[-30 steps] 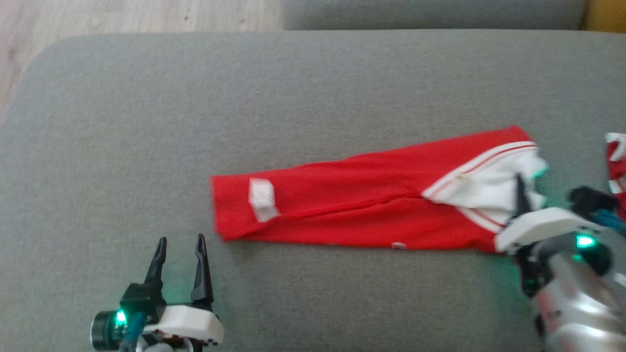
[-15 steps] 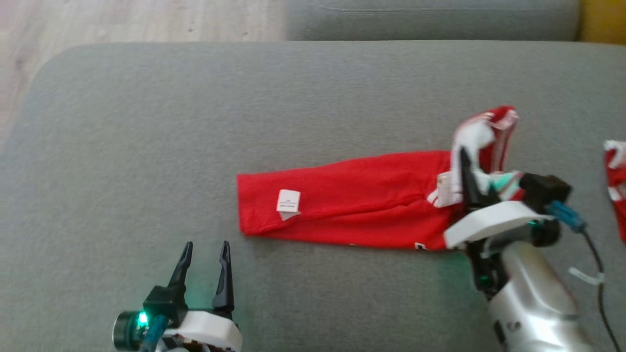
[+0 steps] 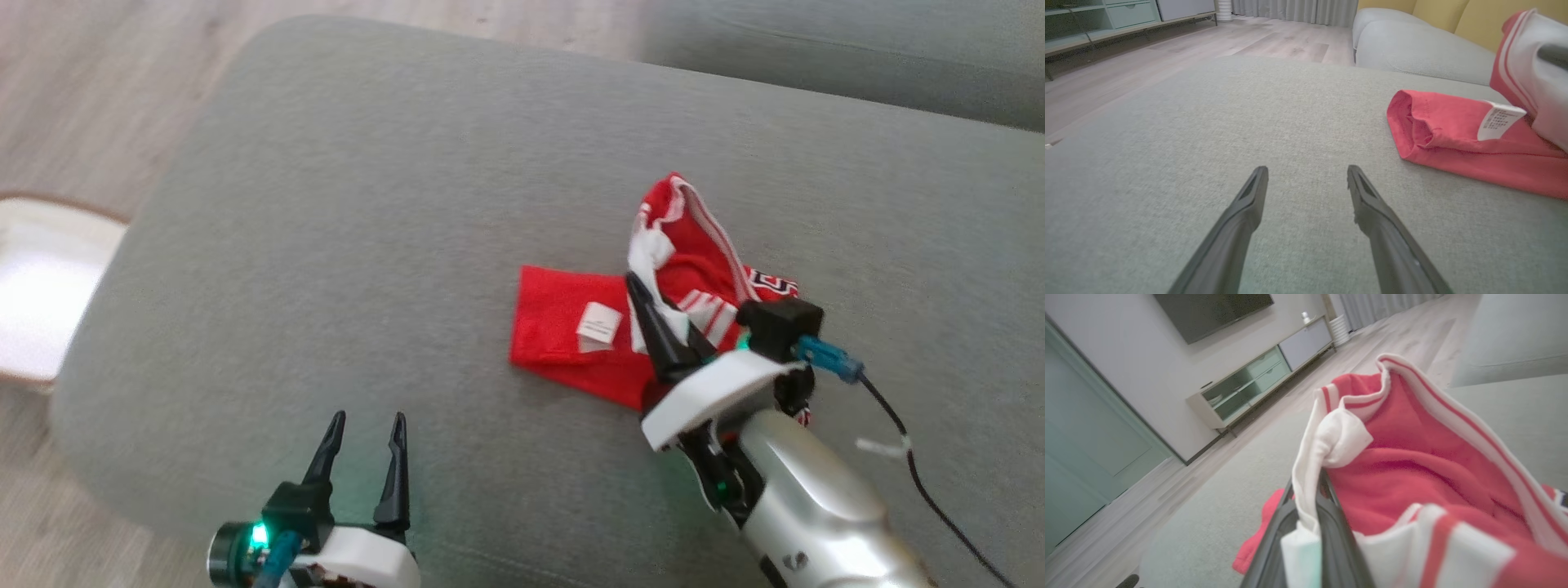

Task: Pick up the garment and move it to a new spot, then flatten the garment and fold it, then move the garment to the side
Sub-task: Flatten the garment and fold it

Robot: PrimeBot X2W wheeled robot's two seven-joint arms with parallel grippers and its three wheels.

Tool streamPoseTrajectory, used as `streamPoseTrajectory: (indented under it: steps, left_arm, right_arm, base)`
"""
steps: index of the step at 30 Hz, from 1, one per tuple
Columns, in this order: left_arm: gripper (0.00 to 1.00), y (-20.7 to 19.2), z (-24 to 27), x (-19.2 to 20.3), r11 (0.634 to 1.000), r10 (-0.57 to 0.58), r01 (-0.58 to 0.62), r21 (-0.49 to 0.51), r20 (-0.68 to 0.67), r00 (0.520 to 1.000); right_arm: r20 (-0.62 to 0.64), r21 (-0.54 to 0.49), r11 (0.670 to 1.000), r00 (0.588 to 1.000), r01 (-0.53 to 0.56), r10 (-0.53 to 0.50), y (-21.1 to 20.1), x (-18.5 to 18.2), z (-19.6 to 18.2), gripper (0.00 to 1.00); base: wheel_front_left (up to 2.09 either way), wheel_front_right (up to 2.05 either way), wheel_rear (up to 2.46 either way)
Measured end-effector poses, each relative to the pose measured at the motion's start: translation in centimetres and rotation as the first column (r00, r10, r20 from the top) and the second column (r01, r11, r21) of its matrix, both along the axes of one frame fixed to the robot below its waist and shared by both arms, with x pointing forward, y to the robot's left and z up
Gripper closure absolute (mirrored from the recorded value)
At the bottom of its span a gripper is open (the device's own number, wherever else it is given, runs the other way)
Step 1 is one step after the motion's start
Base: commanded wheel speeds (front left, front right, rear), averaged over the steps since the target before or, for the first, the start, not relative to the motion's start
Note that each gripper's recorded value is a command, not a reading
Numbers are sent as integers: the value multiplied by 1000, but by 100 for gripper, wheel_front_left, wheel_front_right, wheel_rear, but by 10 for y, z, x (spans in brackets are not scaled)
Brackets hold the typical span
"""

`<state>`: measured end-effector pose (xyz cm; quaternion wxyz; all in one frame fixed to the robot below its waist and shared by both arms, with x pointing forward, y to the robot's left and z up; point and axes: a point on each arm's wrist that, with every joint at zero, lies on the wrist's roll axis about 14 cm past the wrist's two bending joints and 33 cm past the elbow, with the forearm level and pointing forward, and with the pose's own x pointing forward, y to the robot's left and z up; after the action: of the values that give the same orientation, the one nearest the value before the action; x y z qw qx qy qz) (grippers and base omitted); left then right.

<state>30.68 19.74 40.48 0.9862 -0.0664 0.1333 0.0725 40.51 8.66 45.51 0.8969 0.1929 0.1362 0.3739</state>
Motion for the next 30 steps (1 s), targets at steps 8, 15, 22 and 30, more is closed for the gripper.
streamPoseTrajectory:
  steps: [8, 15, 22, 30]
  left_arm:
    - [0, 14, -2, -15, 998, 60, -60, 0, -11, 998]
    - [0, 0, 7, 6, 1000, 6, -6, -3, 25, 1000]
    - [0, -24, 22, 38, 995, -97, 96, 19, 80, 992]
    - [0, -37, 31, 57, 989, -146, 142, 44, 111, 983]
  right_arm:
    - [16, 63, 991, 993, -121, 120, 45, -5, 22, 0]
    - [82, 54, 997, 995, 56, -61, -6, 31, 36, 0]
    - [135, -57, 912, 908, 406, -396, -135, 50, 17, 0]
    - [170, -155, 833, 845, 531, -507, -198, 23, 2, 0]
  base:
    - [0, 0, 0]
    - [0, 0, 0]
    - [0, 0, 0]
    - [0, 0, 0]
